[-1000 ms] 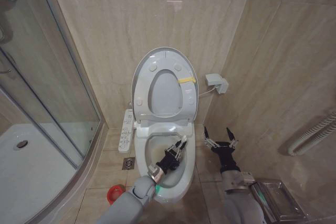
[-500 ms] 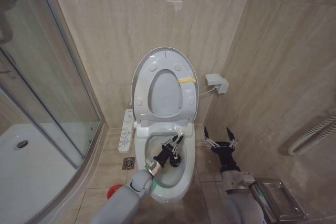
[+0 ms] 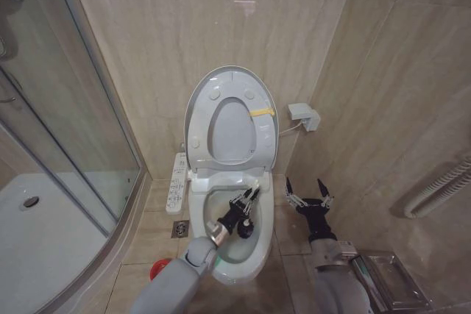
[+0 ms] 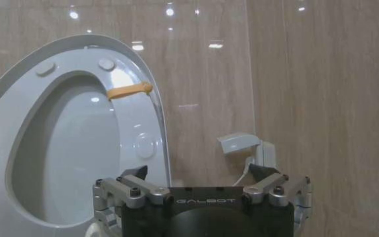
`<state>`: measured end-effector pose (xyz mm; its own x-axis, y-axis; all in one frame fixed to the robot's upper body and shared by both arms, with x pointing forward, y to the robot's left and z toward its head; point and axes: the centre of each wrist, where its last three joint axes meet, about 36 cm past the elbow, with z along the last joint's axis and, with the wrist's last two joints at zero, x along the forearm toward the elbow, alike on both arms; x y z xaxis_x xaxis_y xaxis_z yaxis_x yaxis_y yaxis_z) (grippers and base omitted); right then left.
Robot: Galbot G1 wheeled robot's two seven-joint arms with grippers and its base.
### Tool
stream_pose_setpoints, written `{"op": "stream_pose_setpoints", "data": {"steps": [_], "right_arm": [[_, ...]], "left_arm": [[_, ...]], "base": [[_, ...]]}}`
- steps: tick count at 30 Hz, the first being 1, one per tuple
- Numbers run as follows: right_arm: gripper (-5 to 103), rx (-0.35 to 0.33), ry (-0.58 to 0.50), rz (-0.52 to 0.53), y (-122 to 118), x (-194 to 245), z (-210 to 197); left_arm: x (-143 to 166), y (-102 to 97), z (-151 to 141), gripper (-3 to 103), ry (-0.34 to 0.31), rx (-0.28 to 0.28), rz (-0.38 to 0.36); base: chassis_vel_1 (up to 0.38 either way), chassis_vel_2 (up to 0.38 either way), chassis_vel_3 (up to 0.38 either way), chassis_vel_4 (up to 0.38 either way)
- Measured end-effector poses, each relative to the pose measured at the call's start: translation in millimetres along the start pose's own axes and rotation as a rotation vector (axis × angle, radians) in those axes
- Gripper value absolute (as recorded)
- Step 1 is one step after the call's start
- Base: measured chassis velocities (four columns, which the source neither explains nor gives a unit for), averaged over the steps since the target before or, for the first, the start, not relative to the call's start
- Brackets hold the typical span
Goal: Open the toilet lid, clean the toilet bowl with a toilet brush, close the toilet lid, and flush.
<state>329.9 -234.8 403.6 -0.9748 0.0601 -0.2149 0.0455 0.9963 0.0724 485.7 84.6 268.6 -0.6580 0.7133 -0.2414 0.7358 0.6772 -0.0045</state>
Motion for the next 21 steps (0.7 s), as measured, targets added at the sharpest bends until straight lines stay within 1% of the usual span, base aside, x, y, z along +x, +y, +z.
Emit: {"op": "stream_pose_setpoints", "data": {"steps": [3, 7, 9, 14, 17, 21], "right_arm": [[100, 0.0, 0.0, 0.0, 0, 0, 0], [100, 0.0, 0.0, 0.0, 0, 0, 0], [100, 0.0, 0.0, 0.0, 0, 0, 0], [100, 0.0, 0.0, 0.0, 0, 0, 0], [100, 0.0, 0.0, 0.0, 0, 0, 0], [100, 0.0, 0.0, 0.0, 0, 0, 0]], "left_arm": [[8, -9.4, 13, 19, 0.027, 0.011, 0.007], [14, -13.1, 20, 19, 0.041, 0.013, 0.01], [14, -12.6, 19, 19, 0.039, 0.01, 0.012], [-3, -3.2, -2, 19, -0.003, 0.001, 0.011], [-5, -1.4, -4, 19, -0.009, 0.004, 0.005], [7, -10.0, 15, 19, 0.029, 0.018, 0.008]], "base": [[0.0, 0.0, 0.0, 0.0], [0.0, 0.0, 0.0, 0.0], [0.0, 0.0, 0.0, 0.0], [0.0, 0.0, 0.0, 0.0], [0.0, 0.0, 0.0, 0.0], [0.0, 0.0, 0.0, 0.0]]}}
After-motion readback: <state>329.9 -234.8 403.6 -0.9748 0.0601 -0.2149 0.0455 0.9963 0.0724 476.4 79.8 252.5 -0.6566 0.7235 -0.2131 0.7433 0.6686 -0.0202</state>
